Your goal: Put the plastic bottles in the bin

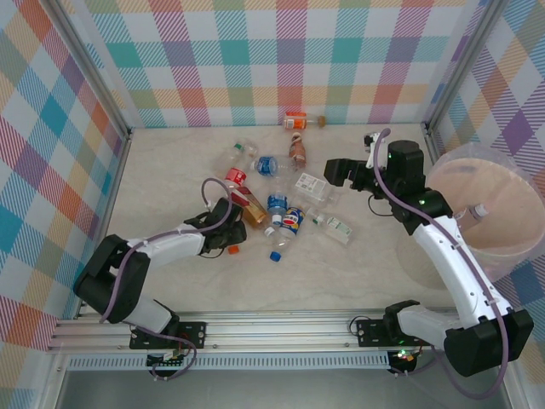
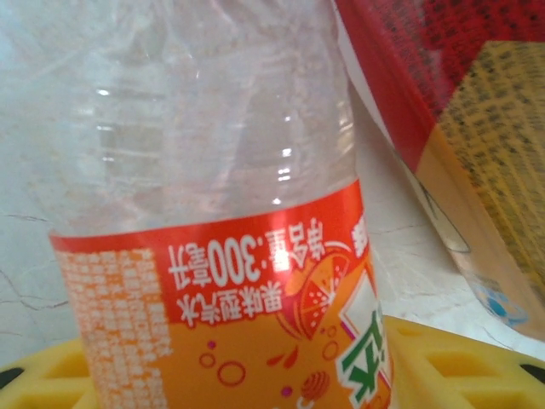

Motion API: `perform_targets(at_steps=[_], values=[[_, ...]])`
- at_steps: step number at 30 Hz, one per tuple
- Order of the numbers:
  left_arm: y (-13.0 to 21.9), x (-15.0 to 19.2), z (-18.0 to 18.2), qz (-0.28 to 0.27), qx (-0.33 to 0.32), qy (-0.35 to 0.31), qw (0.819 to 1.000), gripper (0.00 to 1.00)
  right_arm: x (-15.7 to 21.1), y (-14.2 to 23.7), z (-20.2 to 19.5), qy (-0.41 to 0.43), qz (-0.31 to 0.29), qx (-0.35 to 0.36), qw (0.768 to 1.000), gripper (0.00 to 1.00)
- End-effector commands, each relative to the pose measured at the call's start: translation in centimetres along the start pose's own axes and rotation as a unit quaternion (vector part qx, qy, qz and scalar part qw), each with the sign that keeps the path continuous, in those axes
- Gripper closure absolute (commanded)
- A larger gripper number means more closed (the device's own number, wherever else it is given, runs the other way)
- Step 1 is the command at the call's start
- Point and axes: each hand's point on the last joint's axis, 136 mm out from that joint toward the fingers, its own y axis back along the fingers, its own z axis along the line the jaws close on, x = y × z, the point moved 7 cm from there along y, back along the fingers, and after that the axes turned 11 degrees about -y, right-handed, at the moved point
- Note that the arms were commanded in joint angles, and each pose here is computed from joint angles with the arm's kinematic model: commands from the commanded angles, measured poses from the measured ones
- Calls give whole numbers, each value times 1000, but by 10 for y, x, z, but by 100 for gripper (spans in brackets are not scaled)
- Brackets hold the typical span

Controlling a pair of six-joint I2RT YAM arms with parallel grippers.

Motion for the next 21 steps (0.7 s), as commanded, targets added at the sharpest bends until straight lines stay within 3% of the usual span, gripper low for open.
perform_targets(at_steps=[1,8,12,15,21], values=[[16,-10,-7,-36,37,-17,998,52,-8,-3,10,-1,-21,-30,999,0],[63,-40,-37,-106,183,-24,977,54,-3,-17,14,-30,13,-66,997,0],[89,-56,-67,-132,318,-16,939,54,2,-33,16,-59,52,-94,992,0],[108,-64,-90,-141,412,-40,899,54,5,-41,22,-78,82,-130,985,0],[130,-70,-121,-160,463,-91,867,54,13,-57,32,-101,125,-173,972,0]])
